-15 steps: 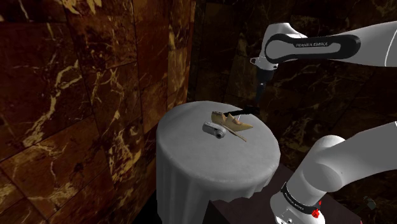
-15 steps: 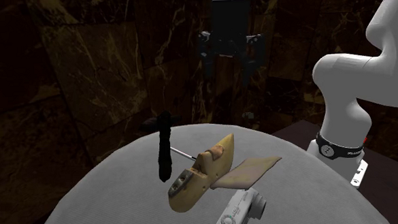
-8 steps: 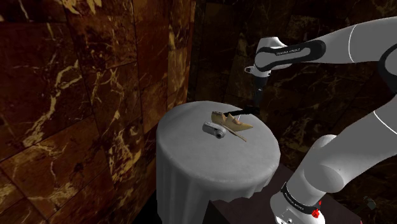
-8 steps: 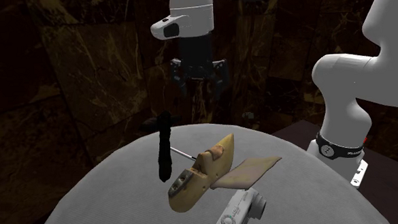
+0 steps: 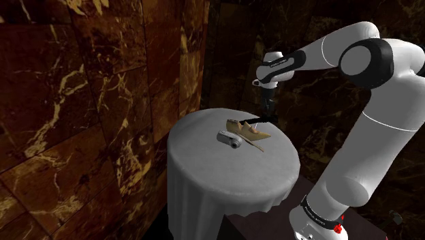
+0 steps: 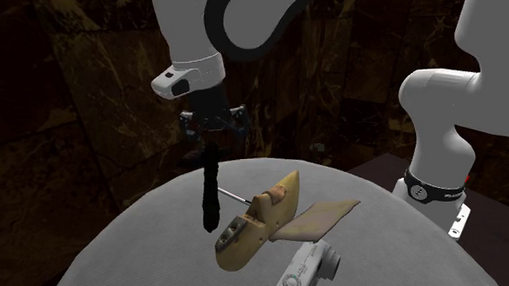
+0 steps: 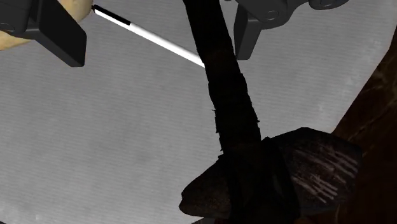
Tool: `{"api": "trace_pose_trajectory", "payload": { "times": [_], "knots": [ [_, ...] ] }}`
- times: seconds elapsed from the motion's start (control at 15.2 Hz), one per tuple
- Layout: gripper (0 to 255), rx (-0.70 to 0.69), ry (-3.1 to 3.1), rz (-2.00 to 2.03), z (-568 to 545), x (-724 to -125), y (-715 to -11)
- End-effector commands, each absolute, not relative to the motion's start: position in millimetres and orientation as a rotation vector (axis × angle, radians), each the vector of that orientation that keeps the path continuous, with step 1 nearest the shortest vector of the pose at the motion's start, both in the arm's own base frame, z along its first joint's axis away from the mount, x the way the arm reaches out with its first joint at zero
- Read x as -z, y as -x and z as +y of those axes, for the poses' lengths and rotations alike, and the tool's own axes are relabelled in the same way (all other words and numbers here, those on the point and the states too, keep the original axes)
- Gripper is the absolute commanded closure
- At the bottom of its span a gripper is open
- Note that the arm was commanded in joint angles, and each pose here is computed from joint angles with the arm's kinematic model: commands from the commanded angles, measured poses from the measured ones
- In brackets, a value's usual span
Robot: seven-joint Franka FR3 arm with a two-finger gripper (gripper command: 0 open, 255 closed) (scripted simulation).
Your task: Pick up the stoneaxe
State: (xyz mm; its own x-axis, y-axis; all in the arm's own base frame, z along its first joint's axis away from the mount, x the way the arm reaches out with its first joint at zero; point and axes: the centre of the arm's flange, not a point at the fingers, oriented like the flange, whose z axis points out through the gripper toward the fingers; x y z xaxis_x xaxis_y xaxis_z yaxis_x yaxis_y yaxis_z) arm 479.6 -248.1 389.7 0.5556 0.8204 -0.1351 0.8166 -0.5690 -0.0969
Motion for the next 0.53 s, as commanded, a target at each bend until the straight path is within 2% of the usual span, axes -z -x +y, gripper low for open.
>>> {"api": "trace_pose_trajectory", "payload": {
  "times": [0.0, 0.46],
  "knots": [
    [0, -0.276, 2.682, -1.549, -259, -372, -495],
    [0, -0.295, 2.614, -1.641, -268, -332, -514]
  ]
}}
